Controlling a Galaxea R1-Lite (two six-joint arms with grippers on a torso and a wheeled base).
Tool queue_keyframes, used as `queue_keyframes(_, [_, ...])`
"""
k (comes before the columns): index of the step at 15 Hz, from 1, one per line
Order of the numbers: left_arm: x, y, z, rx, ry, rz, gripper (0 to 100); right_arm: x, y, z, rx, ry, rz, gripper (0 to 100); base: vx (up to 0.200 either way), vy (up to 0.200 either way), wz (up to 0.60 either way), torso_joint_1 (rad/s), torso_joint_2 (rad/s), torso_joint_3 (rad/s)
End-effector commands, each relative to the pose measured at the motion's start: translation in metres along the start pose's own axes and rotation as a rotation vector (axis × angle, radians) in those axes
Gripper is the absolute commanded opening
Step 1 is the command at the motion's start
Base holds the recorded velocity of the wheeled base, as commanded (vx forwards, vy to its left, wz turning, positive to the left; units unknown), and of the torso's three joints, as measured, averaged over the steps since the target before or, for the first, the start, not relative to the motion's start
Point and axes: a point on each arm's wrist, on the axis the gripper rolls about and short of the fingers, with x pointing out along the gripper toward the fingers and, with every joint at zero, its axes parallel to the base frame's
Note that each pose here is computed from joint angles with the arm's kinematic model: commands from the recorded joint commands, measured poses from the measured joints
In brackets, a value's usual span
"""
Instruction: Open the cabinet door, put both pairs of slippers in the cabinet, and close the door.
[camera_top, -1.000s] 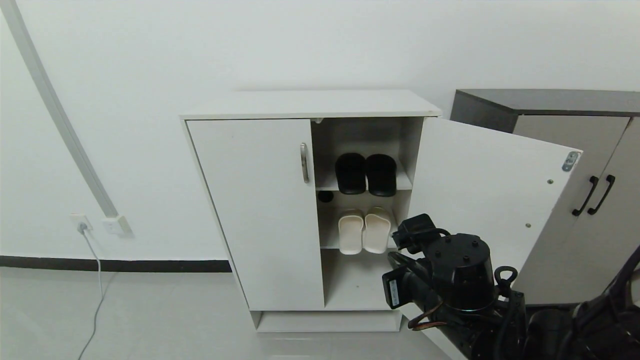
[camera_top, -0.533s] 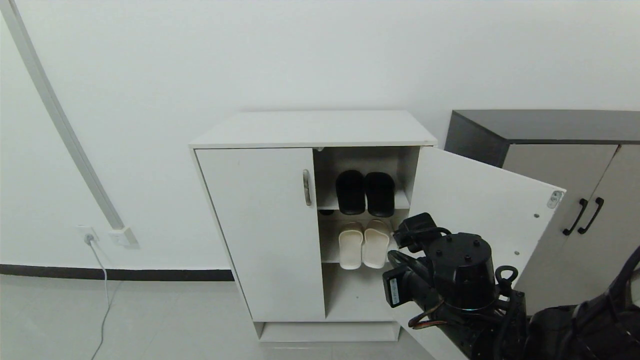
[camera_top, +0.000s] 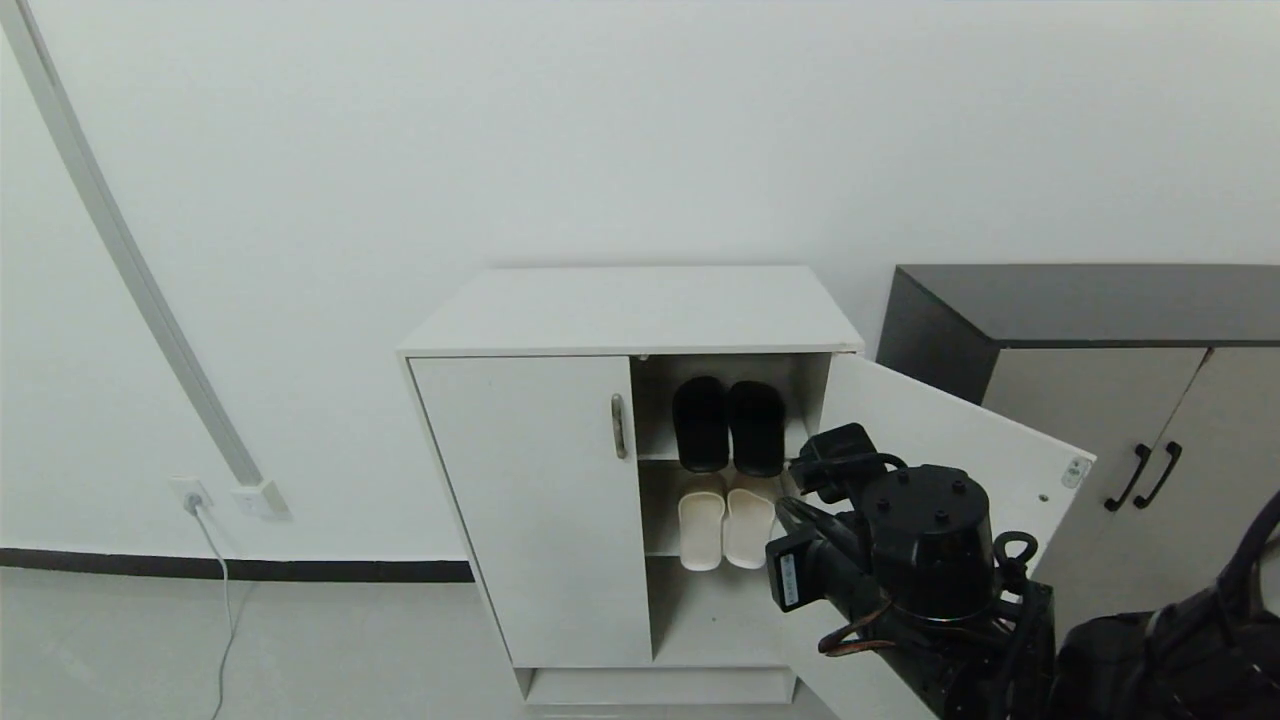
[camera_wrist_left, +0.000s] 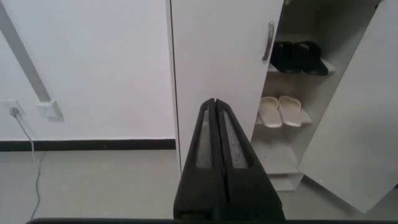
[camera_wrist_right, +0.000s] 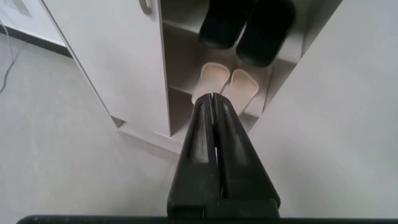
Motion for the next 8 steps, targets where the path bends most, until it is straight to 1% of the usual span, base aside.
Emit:
queue_keyframes(1, [0.0000, 0.0000, 0.0000, 0.000, 0.000, 0.002, 0, 0.0004, 0.0004, -0.0010, -0.002, 0.003, 0.000, 0, 0.000, 0.000, 0.00, 0.217, -0.52, -0.320])
queue_keyframes(8, [0.0000, 0.0000, 0.0000, 0.000, 0.000, 0.002, 0, 0.0008, 0.0004, -0.0033, -0.006, 0.010, 0.000, 0, 0.000, 0.000, 0.00, 0.244, -0.56, -0.327])
